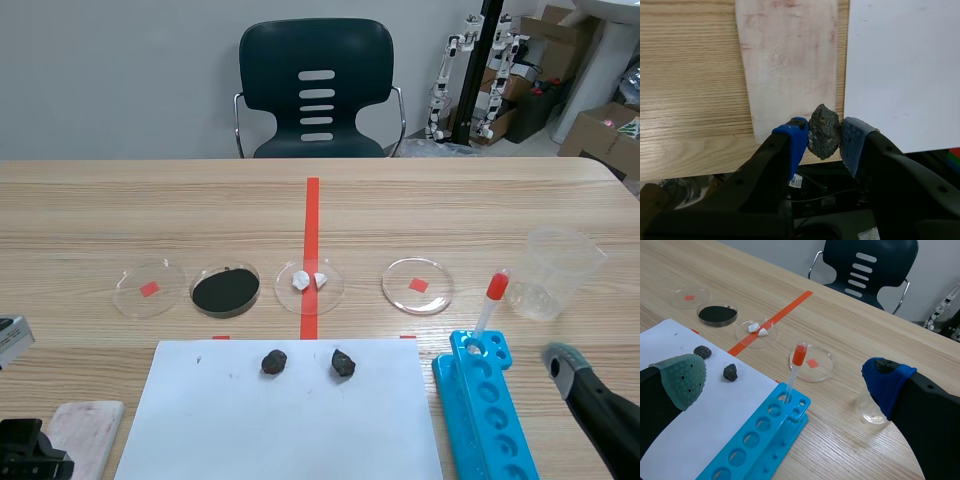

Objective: Rub the mineral on the streak plate below the first streak

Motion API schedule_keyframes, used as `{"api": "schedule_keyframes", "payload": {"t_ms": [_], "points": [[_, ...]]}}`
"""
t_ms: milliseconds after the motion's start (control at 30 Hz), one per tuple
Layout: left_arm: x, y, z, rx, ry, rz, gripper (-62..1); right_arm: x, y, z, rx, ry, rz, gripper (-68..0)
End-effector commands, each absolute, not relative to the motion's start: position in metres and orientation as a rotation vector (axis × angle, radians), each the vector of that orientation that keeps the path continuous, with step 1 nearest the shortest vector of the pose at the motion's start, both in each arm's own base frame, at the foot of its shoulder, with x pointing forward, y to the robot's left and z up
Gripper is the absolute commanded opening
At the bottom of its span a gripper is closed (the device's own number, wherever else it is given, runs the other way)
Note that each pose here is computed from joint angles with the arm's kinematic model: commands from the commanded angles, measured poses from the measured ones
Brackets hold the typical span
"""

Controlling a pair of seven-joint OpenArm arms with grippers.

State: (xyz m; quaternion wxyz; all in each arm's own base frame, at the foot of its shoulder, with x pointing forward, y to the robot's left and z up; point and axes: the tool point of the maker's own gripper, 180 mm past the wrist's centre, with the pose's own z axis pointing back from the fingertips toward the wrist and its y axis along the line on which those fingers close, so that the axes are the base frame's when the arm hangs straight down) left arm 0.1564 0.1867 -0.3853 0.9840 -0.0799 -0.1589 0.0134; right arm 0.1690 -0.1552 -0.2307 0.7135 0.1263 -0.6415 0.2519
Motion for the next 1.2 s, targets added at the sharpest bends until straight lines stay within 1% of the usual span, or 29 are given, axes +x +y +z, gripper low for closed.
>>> {"api": "schedule_keyframes", "payload": {"t_ms": [0,133,467,867,1167], "points": [[0.157,0.186,-0.388,-0.17,-0.313,0.049,-49.3,0.173,-0.153,-0.222,0.288,-1.455,0.564,0.4],[0.154,0.192,-0.399,-0.157,-0.28,0.076,-49.3,0.173,-0.153,-0.222,0.287,-1.451,0.565,0.4],[0.159,0.195,-0.406,-0.136,-0.287,0.098,-49.3,0.173,-0.153,-0.223,0.285,-1.446,0.565,0.4],[0.158,0.201,-0.41,-0.082,-0.294,0.055,-49.3,0.173,-0.154,-0.224,0.284,-1.444,0.565,0.4],[0.159,0.195,-0.411,-0.095,-0.308,0.056,-49.3,0.173,-0.154,-0.224,0.284,-1.444,0.565,0.4]]}}
